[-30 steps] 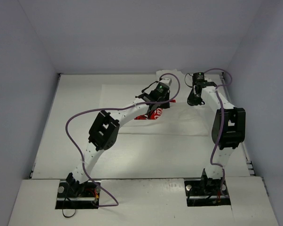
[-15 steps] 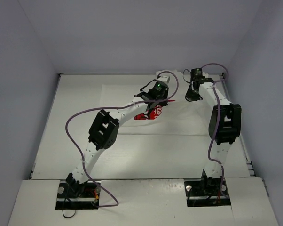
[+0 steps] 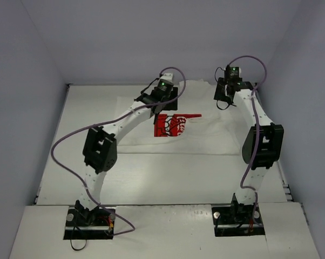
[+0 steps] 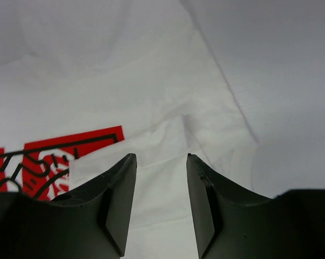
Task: Fold and stack the t-shirts
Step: Fold the flattened tshirt in 1/3 of the way
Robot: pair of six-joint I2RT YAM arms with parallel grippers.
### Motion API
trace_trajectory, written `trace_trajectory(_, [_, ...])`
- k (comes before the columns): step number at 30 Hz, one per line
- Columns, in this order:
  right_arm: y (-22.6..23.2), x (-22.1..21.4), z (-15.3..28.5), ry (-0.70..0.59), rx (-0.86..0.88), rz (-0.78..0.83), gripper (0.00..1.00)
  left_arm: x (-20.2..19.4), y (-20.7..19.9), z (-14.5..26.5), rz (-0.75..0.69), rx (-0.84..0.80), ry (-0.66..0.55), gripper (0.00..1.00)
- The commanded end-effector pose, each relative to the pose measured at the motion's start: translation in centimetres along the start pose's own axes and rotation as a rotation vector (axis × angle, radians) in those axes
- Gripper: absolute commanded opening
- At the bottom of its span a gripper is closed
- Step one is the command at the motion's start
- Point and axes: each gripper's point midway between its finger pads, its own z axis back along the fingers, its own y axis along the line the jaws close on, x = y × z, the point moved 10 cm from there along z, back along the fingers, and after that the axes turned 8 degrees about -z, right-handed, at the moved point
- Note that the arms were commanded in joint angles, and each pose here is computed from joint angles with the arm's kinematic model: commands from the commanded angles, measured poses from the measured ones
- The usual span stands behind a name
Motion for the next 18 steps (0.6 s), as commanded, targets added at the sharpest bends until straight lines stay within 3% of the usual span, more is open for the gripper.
trace_trajectory(1, [1.4, 0.8, 5.5, -0.059, 0.205, 0.119, 0.37, 3.1, 5.1, 10.0, 0.095, 0.092, -0.049, 0.50])
trace_trajectory(4, [1.7, -1.6, 4.7, 0.023, 0.242, 0.132, 0.22, -0.6, 9.2, 13.0, 0.182, 0.161, 0.039, 0.50])
trace_trajectory(9, [3.1, -5.9, 3.0, 0.111, 0.196, 0.235, 0.08, -5.9, 13.4, 17.9, 0.249, 0.252, 0.117, 0.50])
trace_trajectory(18, [3.1, -8.8, -0.1, 0.223, 0.179, 0.238, 0.11, -10.2, 16.5, 19.7, 0.278, 0.289, 0.200, 0.50])
